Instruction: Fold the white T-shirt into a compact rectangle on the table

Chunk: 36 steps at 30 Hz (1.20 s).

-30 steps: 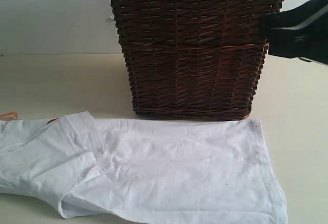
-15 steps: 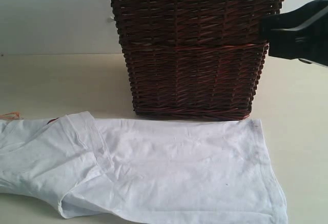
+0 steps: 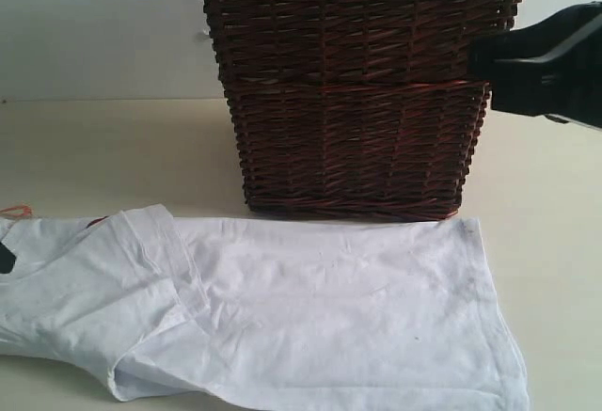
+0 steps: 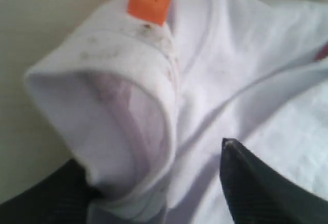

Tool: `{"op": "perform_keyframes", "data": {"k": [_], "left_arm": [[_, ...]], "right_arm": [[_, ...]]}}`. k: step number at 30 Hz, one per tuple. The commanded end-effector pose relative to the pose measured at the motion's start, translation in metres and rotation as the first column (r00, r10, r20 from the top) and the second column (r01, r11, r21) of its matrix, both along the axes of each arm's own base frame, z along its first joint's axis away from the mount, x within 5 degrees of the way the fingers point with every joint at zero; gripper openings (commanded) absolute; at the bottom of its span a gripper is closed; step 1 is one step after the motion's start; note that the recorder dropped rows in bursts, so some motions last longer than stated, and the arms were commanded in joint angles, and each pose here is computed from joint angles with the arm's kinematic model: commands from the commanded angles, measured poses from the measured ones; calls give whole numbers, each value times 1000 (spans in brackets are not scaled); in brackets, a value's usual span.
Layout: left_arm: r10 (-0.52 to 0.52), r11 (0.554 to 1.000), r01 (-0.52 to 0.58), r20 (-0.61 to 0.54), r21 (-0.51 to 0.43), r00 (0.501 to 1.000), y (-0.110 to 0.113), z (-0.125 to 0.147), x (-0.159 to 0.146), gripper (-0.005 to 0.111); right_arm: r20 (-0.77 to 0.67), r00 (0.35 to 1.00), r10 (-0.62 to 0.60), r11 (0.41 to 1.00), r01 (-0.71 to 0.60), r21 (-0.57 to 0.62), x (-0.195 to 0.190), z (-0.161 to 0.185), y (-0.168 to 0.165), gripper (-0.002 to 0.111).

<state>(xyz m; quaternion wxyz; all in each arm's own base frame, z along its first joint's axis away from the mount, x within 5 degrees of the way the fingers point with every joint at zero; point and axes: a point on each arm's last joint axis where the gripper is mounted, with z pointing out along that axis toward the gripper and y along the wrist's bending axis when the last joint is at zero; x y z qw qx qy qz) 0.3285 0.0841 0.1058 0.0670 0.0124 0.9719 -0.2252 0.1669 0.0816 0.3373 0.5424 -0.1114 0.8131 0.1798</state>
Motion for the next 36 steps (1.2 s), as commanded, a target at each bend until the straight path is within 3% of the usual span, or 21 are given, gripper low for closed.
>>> {"op": "perform_keyframes", "data": {"k": [1,6,7,8,10,11,16,19,21,24,27,30,36], "left_arm": [[-52,989,41,-73,-140,996,-13,-15,-10,62],[-43,992,35,-66,-123,997,-12,-16,-9,62],[-34,994,28,-58,-105,998,-10,-17,-8,57],[-29,995,24,-52,-96,998,-10,-17,-7,50],[-20,997,17,-41,-80,999,-8,-18,-6,22],[-21,997,18,-33,-78,999,-8,-16,-4,0],[-28,995,29,7,-98,1000,-9,-1,2,1],[-13,994,29,148,-106,989,-14,27,9,1],[5,991,32,281,-126,960,-19,60,12,0],[-16,992,57,343,-110,939,-22,87,6,0],[-6,991,54,352,-126,936,-27,109,-2,0],[-25,986,86,384,-144,923,-46,134,-8,0],[-125,965,209,421,-160,898,-129,178,-28,0]], "right_arm": [[33,998,46,998,-47,28,-10,7,0,4],[79,995,67,997,-70,39,-23,16,-5,4],[84,994,70,996,-74,41,-28,17,-6,4],[83,994,72,996,-76,47,-31,18,-7,4],[90,993,80,994,-86,63,-41,22,-11,4],[108,991,84,993,-92,77,-50,26,-15,4],[260,961,95,988,-123,94,-95,43,-36,4],[362,927,94,984,-142,108,-128,50,-51,4],[466,881,78,982,-148,115,-162,51,-68,1],[605,795,45,978,-158,135,-201,49,-87,0],[598,800,48,983,-145,116,-209,49,-90,0],[565,825,34,981,-136,140,-204,41,-84,0],[521,852,51,973,-160,166,-201,34,-78,0]]}}
